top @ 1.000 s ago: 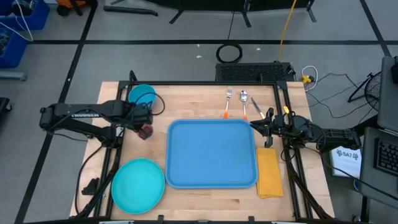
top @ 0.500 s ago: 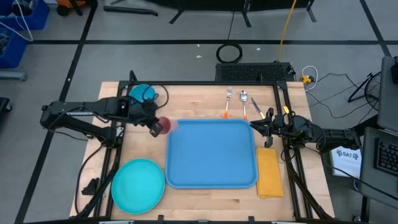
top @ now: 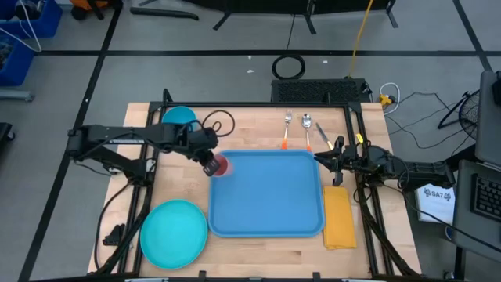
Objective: Set up tray
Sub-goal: Put the pink cup on the blue serving tray
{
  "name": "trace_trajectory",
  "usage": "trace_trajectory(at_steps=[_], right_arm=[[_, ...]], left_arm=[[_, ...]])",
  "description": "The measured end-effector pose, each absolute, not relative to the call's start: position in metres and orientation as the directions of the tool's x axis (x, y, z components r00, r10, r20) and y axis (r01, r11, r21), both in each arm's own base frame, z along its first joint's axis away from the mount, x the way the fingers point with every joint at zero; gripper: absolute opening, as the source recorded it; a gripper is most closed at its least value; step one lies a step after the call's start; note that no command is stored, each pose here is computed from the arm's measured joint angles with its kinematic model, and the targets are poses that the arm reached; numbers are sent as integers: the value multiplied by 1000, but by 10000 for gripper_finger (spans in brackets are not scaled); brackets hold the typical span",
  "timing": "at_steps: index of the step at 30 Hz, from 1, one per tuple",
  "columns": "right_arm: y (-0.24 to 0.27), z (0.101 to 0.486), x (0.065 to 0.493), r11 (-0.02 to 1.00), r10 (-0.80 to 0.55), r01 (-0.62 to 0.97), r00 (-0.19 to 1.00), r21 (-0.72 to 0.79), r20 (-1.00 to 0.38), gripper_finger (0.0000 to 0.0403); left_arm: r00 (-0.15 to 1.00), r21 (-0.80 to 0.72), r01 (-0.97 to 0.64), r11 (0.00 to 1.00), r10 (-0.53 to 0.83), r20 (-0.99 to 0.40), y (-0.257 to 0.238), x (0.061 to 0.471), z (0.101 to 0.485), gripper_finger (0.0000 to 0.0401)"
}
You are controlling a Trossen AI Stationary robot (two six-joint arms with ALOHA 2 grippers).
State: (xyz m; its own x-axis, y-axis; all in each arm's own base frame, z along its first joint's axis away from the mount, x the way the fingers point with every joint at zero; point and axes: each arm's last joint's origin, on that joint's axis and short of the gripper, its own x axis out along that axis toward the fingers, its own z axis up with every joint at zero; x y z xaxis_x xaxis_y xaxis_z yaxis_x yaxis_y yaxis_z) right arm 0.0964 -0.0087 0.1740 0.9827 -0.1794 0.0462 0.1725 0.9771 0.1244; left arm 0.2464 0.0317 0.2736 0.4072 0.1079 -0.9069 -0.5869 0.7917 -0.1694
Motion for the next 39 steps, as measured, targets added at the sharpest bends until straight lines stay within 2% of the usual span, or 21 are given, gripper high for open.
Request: trace_trajectory(at_steps=[14,22,34,39], right_arm=[[-9,174,96,977,-179,173,983,125,45,47],[-9,174,96,977,-179,172,983,124,45,47],[-9,174,97,977,-179,173,983,124,40,47],[-9,174,97,977,-179,173,983,124,39,47]], left_arm=[[422,-200,-578,791,81,-903,50,257,266,3],[364,-177,-626,760,84,-928,60,254,259,3],[283,-175,-638,750,17,-959,70,268,233,3],[287,-170,-634,754,25,-958,70,270,231,29]])
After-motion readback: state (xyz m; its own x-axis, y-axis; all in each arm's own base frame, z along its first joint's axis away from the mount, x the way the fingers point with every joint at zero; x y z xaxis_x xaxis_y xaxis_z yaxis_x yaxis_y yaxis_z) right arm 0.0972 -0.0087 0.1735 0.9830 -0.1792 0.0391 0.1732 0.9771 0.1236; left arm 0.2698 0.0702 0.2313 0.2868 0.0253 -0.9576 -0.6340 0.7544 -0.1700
